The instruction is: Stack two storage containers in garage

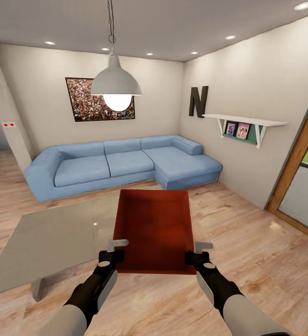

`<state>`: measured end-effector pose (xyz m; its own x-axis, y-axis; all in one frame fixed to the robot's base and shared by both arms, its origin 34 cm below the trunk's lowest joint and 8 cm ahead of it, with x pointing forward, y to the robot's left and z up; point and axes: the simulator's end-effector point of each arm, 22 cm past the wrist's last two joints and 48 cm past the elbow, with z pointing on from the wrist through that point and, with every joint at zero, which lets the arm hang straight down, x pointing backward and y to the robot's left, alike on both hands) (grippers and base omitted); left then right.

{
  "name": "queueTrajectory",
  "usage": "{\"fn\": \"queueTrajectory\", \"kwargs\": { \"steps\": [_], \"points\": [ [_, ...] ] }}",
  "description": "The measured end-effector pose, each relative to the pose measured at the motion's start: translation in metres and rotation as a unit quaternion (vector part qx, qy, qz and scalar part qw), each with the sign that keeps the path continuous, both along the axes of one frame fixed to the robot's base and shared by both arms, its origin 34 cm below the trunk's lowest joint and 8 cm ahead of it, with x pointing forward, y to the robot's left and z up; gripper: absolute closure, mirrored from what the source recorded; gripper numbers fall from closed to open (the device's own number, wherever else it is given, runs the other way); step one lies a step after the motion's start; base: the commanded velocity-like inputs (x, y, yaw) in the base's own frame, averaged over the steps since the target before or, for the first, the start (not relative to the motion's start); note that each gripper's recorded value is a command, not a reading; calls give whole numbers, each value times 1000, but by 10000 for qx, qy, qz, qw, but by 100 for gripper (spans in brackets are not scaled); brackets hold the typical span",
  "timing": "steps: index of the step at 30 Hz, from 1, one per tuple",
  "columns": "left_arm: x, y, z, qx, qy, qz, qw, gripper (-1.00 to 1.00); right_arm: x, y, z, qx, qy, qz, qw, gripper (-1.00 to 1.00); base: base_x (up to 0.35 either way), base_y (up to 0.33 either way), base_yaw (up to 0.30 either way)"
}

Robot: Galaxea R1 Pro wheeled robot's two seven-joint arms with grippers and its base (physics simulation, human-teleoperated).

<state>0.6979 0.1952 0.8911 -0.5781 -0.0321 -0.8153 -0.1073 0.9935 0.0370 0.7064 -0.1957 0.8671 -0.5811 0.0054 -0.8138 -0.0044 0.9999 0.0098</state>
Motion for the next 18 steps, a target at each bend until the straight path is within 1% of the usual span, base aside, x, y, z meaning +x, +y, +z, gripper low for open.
{"fn": "queueTrajectory", "kwargs": {
  "steps": [18],
  "points": [
    [0, 0, 0, -20, 7, 26, 10000, 100, 1, 0, 1, -10, -4, 10, 10000, 100, 0, 0, 272]
  ]
}}
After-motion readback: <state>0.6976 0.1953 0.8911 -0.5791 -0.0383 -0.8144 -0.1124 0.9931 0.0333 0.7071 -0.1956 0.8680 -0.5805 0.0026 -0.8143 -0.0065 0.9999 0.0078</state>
